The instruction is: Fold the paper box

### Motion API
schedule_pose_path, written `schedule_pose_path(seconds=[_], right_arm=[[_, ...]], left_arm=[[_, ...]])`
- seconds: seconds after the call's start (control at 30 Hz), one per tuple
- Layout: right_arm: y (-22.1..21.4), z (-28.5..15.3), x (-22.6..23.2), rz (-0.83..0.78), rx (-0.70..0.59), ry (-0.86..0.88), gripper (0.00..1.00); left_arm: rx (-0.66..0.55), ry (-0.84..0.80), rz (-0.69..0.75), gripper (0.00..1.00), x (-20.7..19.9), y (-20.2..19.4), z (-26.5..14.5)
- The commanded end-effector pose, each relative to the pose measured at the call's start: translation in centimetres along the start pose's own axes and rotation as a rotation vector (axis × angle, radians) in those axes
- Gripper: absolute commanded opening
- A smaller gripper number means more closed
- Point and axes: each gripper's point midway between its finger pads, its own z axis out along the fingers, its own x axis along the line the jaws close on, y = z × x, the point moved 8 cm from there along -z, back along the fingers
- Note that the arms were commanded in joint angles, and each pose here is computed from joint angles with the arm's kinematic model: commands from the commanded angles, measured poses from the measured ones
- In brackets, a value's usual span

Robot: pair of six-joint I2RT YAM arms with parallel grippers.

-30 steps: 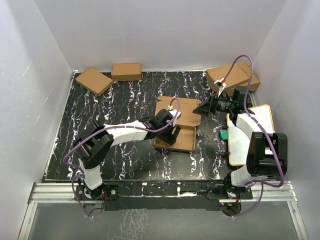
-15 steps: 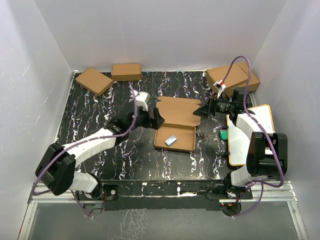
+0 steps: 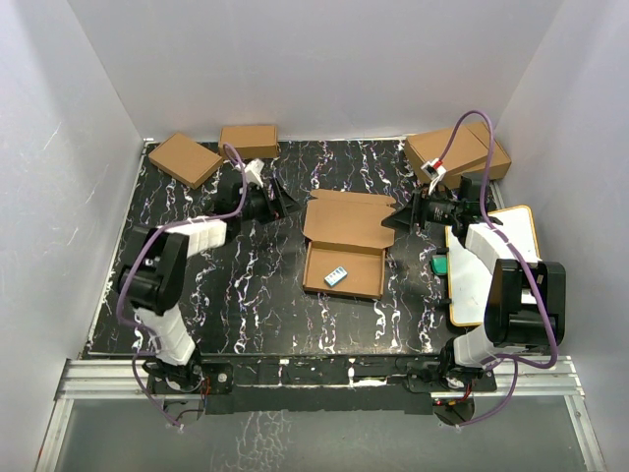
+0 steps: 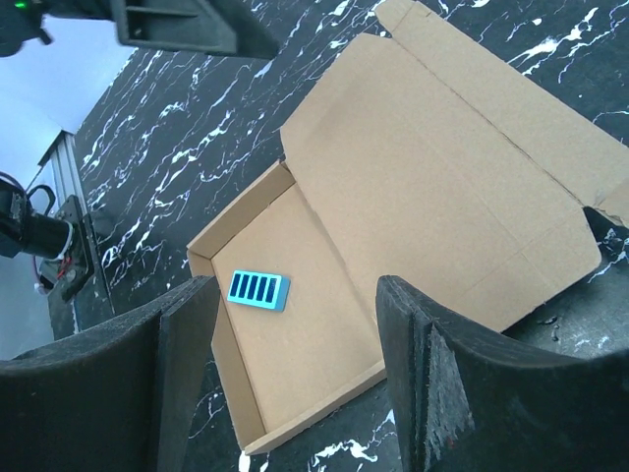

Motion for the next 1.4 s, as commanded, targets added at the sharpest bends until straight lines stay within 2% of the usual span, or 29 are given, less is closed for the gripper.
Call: schedule_pose_path(seconds=[0.0, 0.1, 0.37, 0.63, 0.93, 1.1, 1.2, 1.37], right_arm=[[2.0, -0.3, -0.2, -0.100, -0.037, 0.001, 0.70], [2.0, -0.2, -0.2, -0.097, -0.036, 0.000, 0.70], [2.0, -0.3, -0.4, -0.090, -0.035, 0.002, 0.70], [2.0, -0.3, -0.4, -0.090, -0.035, 0.002, 0.70], [2.0, -0.3, -0.5, -0.088, -0.035, 0.003, 0.70], [2.0, -0.3, -0.5, -0.088, -0.035, 0.000, 0.70], [2.0, -0.4, -0.5, -0.087, -0.035, -0.001, 0.70], [2.0, -0.4, -0.5, -0.088, -0.035, 0.000, 0.70]], left_arm=[[0.030, -0.206, -0.058, 0.75, -0.1, 2.8, 1.5], [0.082, -0.210, -0.069, 0.73, 1.0, 2.9, 3.3], [0.177, -0.206, -0.086, 0.58, 3.2, 3.3, 6.6], [0.214, -0.224, -0.090, 0.44, 3.5, 3.8, 7.8], [0.268, -0.260, -0.090, 0.40, 3.0, 3.0, 8.5], [0.284, -0.270, -0.089, 0.35, 2.9, 2.8, 8.9], [0.288, -0.277, -0.089, 0.26, 2.9, 2.8, 8.9], [0.261, -0.291, -0.069, 0.03, 2.3, 3.2, 8.6]])
